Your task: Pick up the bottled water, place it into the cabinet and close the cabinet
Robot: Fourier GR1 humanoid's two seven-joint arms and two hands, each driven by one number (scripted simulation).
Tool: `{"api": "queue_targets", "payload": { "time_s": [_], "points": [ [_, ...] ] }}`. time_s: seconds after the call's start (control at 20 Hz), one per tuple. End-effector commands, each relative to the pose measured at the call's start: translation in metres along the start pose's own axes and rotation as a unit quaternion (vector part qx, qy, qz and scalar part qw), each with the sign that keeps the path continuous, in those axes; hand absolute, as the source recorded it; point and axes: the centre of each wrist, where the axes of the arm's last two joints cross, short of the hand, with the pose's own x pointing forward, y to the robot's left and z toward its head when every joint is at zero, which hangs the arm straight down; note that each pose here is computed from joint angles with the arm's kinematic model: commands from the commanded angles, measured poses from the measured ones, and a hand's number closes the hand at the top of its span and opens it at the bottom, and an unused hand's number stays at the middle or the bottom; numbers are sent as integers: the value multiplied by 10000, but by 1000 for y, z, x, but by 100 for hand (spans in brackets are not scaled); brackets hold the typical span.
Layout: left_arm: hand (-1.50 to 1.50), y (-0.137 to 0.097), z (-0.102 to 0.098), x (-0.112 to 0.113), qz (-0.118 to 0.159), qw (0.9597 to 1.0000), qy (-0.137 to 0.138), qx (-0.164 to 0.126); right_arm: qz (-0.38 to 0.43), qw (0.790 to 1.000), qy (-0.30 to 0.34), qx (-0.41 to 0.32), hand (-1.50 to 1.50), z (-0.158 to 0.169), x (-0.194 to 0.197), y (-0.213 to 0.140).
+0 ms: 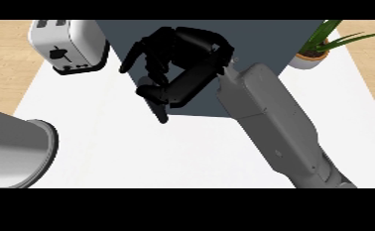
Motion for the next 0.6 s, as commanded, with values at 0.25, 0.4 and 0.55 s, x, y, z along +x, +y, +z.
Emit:
{"api": "queue_targets", "payload": {
  "time_s": [0.25,0.4,0.55],
  "points": [
    [-150,5,-9,2,-58,9998,-131,-113,582,9853,-807,-1386,-150,7,52,-32],
    [-150,0,-5,-6,39,9998,-24,-184,599,9837,-910,-1433,-150,1,59,-23],
    [-150,-6,-18,-7,70,9994,-50,-327,605,9830,-960,-1447,-150,-5,59,-21]
  ]
}}
